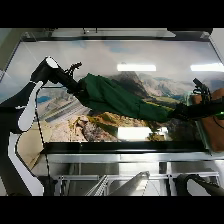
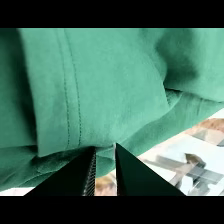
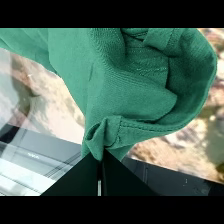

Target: Fold the shirts.

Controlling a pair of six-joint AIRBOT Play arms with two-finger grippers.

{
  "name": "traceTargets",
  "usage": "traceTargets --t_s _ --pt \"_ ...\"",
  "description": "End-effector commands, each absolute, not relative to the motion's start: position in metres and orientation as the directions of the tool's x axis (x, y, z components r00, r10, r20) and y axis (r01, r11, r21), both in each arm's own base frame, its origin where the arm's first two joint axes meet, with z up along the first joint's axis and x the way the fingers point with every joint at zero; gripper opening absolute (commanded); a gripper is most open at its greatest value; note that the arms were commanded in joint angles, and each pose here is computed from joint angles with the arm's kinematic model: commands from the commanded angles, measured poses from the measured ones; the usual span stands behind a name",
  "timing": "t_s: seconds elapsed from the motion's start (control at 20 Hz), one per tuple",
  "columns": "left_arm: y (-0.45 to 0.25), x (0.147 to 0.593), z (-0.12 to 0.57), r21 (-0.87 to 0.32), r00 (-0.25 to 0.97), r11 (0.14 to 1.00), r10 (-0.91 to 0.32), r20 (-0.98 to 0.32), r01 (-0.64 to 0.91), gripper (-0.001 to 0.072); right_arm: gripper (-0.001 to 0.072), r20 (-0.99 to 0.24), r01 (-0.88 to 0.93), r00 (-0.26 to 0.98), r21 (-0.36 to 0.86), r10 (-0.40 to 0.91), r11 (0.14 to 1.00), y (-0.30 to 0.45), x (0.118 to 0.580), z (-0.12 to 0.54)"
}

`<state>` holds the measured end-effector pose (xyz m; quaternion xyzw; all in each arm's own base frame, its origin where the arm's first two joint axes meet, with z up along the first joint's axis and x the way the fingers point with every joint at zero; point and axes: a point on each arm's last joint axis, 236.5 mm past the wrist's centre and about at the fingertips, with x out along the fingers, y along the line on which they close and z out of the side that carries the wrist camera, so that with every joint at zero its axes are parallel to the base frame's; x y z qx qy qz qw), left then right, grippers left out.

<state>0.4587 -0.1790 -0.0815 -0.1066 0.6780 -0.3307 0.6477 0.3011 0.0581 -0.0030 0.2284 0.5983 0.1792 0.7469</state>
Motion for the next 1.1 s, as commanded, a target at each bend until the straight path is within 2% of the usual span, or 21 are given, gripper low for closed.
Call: traceTargets --t_s 0.0,0.2,0.3,0.45,0.85,1.05 --pt "-0.184 0.456 -0.083 -0.583 -0.150 0.751 -0.567 -0.810 0.311 0.0139 0.0018 -0.812 0.005 0.218 0.556 0.542 0.831 0.059 0.301 -0.003" --pt "-0.181 0.448 -0.065 -0.596 -0.195 0.732 -0.565 -0.802 0.330 0.0141 0.0018 -0.812 0.005 0.218 0.556 0.542 0.831 0.059 0.301 -0.003" --pt "-0.162 0.459 -0.047 -0.591 -0.164 0.736 -0.572 -0.804 0.330 0.0252 0.0018 -0.812 0.005 0.218 0.556 0.542 0.831 0.059 0.301 -0.003" --pt "-0.134 0.486 -0.037 -0.573 -0.056 0.768 -0.584 -0.810 0.287 0.0290 0.0018 -0.812 0.005 0.218 0.556 0.542 0.831 0.059 0.301 -0.003" --pt "-0.132 0.504 -0.082 -0.545 0.040 0.801 -0.570 -0.820 0.248 0.0290 0.0018 -0.812 0.006 0.232 0.552 0.535 0.834 0.057 0.304 -0.003" --pt "-0.152 0.494 -0.091 -0.552 0.008 0.785 -0.577 -0.817 0.280 0.0291 0.0018 -0.813 0.005 0.235 0.550 0.534 0.835 0.057 0.305 -0.003"
